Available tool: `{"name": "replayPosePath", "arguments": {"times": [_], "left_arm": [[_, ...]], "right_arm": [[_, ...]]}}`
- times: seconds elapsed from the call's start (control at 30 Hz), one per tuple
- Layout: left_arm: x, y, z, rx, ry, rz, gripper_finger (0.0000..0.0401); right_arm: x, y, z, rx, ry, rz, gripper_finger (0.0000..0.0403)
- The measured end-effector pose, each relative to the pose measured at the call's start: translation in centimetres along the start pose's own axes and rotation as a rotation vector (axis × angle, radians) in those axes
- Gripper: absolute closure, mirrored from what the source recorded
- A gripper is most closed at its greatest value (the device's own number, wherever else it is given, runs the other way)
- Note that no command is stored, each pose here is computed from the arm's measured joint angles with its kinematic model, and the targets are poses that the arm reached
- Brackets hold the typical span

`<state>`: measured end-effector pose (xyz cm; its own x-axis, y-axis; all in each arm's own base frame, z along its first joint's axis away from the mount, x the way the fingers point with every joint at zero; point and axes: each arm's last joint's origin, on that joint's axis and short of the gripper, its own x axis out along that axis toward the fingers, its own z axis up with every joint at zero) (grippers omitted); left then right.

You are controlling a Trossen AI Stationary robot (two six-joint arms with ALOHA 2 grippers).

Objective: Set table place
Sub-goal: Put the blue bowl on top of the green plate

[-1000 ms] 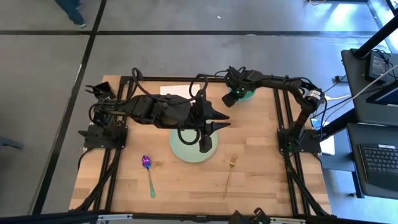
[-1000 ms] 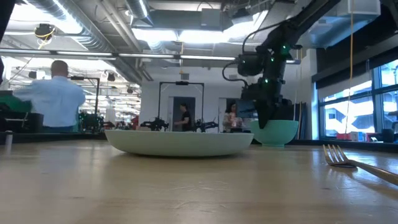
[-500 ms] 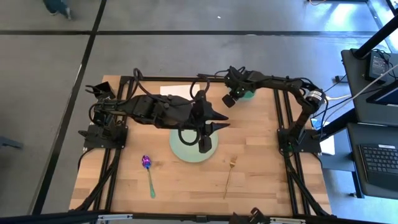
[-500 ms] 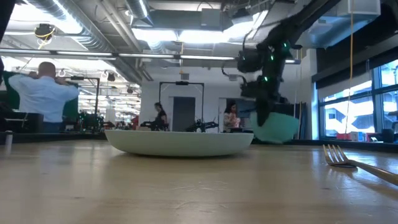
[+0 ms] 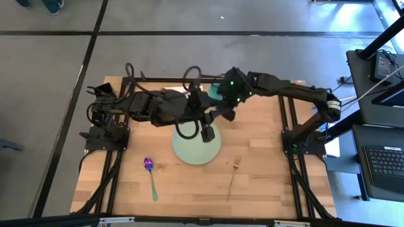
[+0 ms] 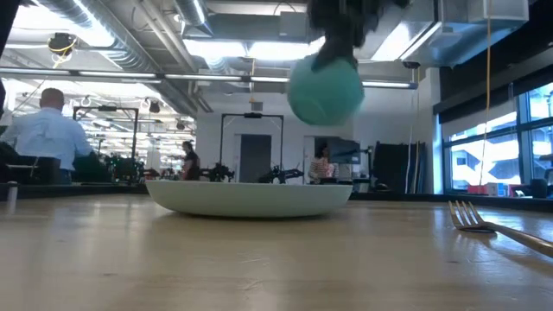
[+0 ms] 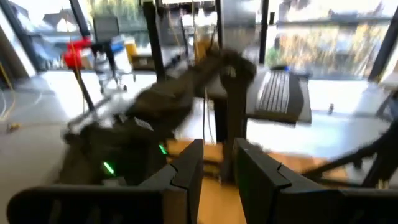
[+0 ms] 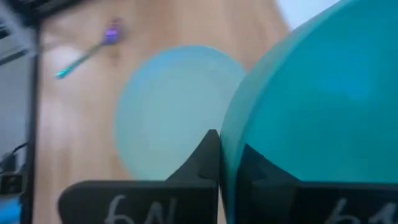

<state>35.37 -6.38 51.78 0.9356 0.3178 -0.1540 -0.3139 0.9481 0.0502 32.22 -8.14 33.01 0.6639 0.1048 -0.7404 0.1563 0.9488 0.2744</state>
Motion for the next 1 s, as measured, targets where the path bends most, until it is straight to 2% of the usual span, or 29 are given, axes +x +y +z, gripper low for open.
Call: {"name": "replayPosePath", "arguments": {"times": [0.13,0.23,0.4,0.63,1.0], "left_arm": [[-0.3,0.4,0.8,-0.007,-0.056,0.004,0.0319],[-0.6,0.7,1.2,-0.019,-0.078,0.006,0.0319],[-0.6,0.8,1.2,-0.021,-0.081,0.004,0.0319],[-0.6,0.8,1.2,-0.021,-0.08,0.004,0.0319],[-0.7,0.7,1.2,-0.023,-0.078,0.003,0.0319]], "right_arm": [[0.9,5.3,0.0,-0.218,-0.03,0.079,0.0394],[2.1,8.5,-0.7,-0.377,-0.023,0.074,0.0394],[4.9,12.0,-2.2,-0.483,0.022,0.054,0.0393],[10.8,12.6,-3.6,-0.491,0.185,0.043,0.0392],[16.5,13.0,-1.9,-0.521,0.405,-0.041,0.0392]]}}
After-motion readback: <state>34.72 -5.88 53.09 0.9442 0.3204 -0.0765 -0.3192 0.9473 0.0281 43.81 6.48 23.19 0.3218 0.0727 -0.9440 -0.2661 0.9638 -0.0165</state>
